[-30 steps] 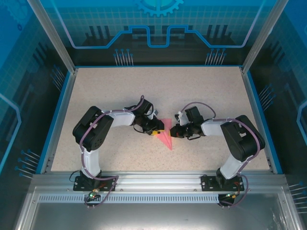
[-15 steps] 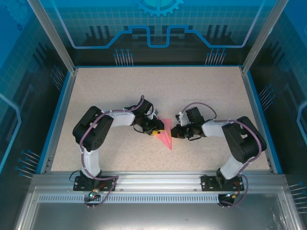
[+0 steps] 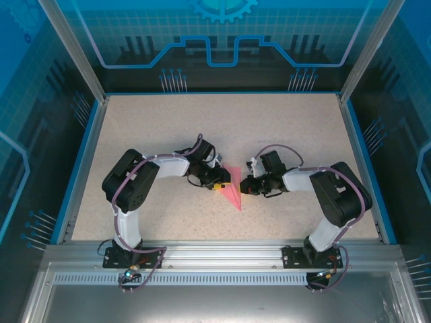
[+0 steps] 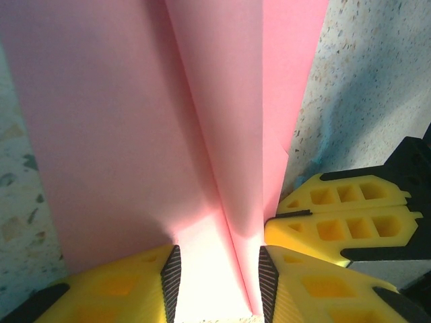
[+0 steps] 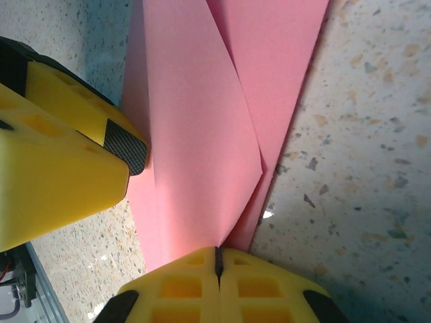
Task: Fold a paper plane with a square sheet of paper (fold left side to right side)
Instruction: Fourth fold the wing at the center of the table.
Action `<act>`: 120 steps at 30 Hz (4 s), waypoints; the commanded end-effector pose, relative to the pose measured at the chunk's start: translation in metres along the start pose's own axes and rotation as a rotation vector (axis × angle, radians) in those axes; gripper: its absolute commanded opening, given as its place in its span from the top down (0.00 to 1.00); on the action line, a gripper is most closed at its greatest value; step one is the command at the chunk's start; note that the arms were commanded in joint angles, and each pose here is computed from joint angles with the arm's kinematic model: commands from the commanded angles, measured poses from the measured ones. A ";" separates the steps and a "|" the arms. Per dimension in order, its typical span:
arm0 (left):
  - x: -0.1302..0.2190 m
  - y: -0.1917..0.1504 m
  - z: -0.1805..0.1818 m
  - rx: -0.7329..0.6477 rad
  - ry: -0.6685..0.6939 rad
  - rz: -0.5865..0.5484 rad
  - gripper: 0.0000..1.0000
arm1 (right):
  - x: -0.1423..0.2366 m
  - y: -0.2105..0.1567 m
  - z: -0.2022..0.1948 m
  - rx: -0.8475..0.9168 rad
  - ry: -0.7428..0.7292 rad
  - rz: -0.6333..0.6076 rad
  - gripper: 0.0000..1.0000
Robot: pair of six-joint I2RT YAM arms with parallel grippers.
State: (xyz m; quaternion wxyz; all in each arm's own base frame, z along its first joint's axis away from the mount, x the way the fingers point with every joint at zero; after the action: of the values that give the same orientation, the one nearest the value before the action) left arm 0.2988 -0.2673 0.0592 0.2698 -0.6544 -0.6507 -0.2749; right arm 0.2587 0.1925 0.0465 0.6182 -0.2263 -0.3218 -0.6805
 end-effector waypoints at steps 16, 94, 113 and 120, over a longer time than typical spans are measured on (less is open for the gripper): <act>0.032 0.005 -0.038 -0.114 -0.030 -0.061 0.79 | -0.005 -0.015 -0.022 -0.018 -0.177 0.069 1.00; -0.029 0.010 0.018 -0.055 0.127 0.048 0.85 | -0.003 -0.049 0.020 0.029 -0.136 0.235 0.79; -0.030 0.011 0.021 -0.048 0.136 0.049 0.85 | 0.000 -0.071 0.012 -0.011 -0.163 0.312 0.79; -0.029 0.012 0.023 -0.042 0.141 0.049 0.85 | 0.003 -0.084 0.007 -0.022 -0.189 0.352 0.79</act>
State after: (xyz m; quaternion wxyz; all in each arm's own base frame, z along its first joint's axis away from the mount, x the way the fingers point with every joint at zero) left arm 0.3197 -0.2896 0.0509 0.2500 -0.6653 -0.6290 -0.3148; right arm 0.2107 0.2126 0.0532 0.6741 -0.2851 -0.3405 -0.5902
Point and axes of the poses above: each hand's point on the last joint's axis, 136 mm out from that joint toward the fingers, its own x axis back along the fingers, its own z axis along the line the jaws close on, y = z × x, the point moved 5 cm from there along x, back along the fingers, and after that the axes turned 6 degrees about -x, right-handed, at the moved point
